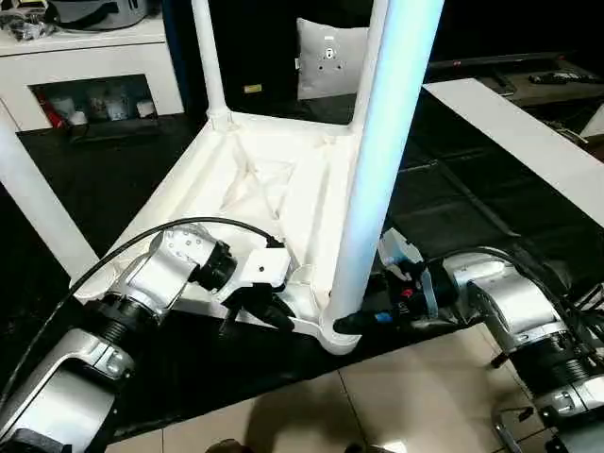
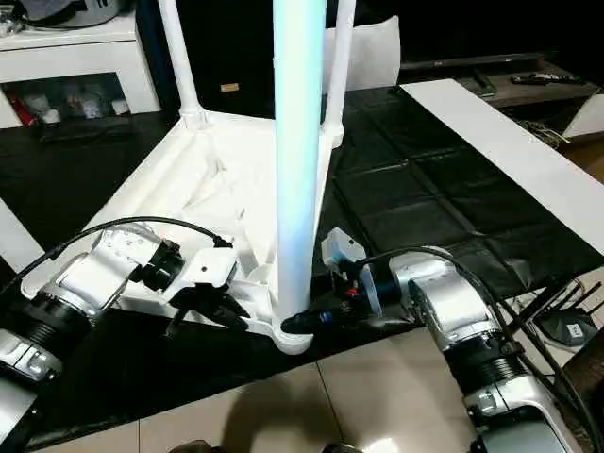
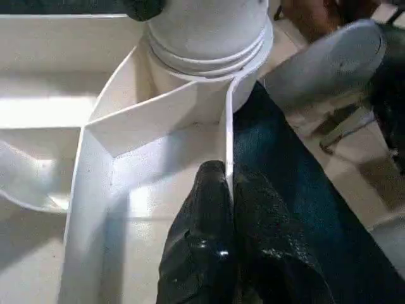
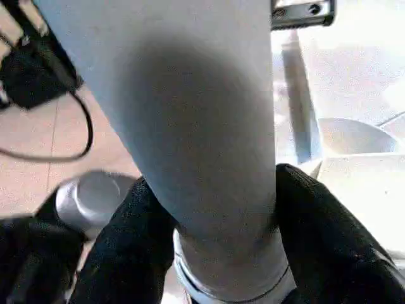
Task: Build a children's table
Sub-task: Rotate leg to tighten
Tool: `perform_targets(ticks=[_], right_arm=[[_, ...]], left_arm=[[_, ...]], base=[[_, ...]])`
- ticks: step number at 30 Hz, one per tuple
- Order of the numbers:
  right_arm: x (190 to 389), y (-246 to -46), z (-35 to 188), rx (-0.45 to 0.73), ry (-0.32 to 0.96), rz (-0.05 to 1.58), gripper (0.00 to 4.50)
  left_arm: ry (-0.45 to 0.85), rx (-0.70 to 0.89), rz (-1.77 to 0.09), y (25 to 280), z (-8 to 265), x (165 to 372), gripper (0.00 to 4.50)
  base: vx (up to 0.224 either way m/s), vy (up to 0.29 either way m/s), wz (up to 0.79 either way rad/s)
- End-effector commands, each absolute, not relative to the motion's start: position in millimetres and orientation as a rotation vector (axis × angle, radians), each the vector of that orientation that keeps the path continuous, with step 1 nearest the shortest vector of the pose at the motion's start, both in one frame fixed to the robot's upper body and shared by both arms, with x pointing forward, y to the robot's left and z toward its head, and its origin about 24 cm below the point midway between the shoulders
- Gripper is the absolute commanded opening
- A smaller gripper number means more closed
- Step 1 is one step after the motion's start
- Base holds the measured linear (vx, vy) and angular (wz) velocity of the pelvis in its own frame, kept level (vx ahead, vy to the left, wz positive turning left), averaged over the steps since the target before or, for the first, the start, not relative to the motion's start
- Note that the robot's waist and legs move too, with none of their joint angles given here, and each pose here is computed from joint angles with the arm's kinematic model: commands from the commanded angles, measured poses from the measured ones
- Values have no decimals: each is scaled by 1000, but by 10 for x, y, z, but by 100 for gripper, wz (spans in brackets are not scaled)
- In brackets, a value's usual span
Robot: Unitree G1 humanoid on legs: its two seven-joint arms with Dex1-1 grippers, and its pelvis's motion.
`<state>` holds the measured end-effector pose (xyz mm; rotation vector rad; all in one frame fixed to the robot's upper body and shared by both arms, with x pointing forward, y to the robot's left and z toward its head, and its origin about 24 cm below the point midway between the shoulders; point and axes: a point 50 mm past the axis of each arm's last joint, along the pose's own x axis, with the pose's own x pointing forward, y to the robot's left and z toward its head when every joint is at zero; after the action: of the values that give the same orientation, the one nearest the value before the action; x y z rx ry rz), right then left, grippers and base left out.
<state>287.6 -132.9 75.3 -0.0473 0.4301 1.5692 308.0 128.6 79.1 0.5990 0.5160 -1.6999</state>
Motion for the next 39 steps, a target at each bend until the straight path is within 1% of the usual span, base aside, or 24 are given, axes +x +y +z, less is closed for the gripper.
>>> perform_targets(ticks=[1, 3, 6, 7, 8, 10, 11, 12, 14, 15, 16, 17, 19, 20, 22, 23, 26, 27, 29, 30, 31, 35, 36, 39], right_arm=[[2865, -1223, 821, 47, 366, 1549, 211], [2872, -1108, 794, 44, 328, 1446, 209], [2923, -1016, 742, 14, 325, 1303, 209], [2953, -950, 738, 35, 317, 1231, 209], [2956, -941, 738, 38, 316, 1222, 208], [2992, -834, 740, 77, 307, 1122, 207], [3013, -782, 736, 83, 306, 1065, 206], [3039, -693, 726, 101, 314, 967, 206], [3044, -657, 723, 112, 318, 930, 206], [3067, -604, 712, 119, 322, 846, 206], [3079, -582, 703, 123, 326, 810, 206], [3116, -542, 679, 117, 331, 716, 206], [3130, -508, 678, 136, 313, 678, 206], [3132, -508, 688, 143, 299, 669, 239], [3129, -499, 722, 187, 279, 661, 272], [3129, -499, 723, 188, 279, 661, 272], [3127, -551, 786, 181, 242, 670, 308], [3127, -561, 787, 179, 241, 668, 308], [3121, -620, 787, 148, 227, 671, 327], [3101, -695, 766, 108, 223, 688, 342], [3085, -771, 750, 101, 223, 696, 353], [3046, -1012, 727, 63, 222, 720, 365], [3031, -1096, 739, 54, 212, 745, 390], [2995, -1216, 765, 30, 201, 810, 409]], left_arm=[[425, 553, -1669, 1143, 906, 3109, 0], [412, 457, -1570, 1074, 906, 3119, 0], [412, 404, -1492, 1030, 904, 3127, 0], [409, 384, -1435, 990, 902, 3146, 0], [409, 382, -1426, 985, 901, 3150, 0], [410, 350, -1332, 914, 900, 3183, 0], [412, 326, -1292, 866, 900, 3193, 0], [410, 304, -1221, 782, 906, 3213, 0], [409, 301, -1190, 750, 909, 3219, 0], [400, 283, -1130, 687, 922, 3237, 0], [391, 271, -1104, 655, 931, 3249, 0], [374, 247, -1061, 567, 949, 3258, 0], [360, 234, -1039, 496, 961, 3254, 0], [360, 234, -1039, 481, 961, 3250, 0], [351, 239, -1038, 467, 968, 3251, 0], [351, 239, -1038, 466, 968, 3251, 0], [360, 273, -1050, 501, 951, 3244, 0], [361, 275, -1051, 505, 949, 3243, 0], [365, 283, -1059, 532, 941, 3238, 0], [363, 296, -1087, 573, 931, 3233, 0], [360, 313, -1122, 616, 916, 3228, 0], [385, 372, -1177, 780, 872, 3238, 0], [384, 387, -1216, 838, 880, 3226, 0], [403, 400, -1257, 940, 887, 3210, 0]], base=[[0, 0, 0], [0, 0, 0], [0, 0, 0], [0, 0, 0], [0, 0, 0], [0, 0, 0], [0, 0, 0], [0, 0, 0], [0, 0, 0], [0, 0, 0], [0, 0, 0], [0, 0, 0], [0, 0, 0], [0, 0, 0], [0, 0, 0], [0, 0, 0], [0, 0, 0], [0, 0, 0], [0, 0, 0], [0, 0, 0], [0, 0, 0], [0, 0, 0], [0, 0, 0], [0, 0, 0]])
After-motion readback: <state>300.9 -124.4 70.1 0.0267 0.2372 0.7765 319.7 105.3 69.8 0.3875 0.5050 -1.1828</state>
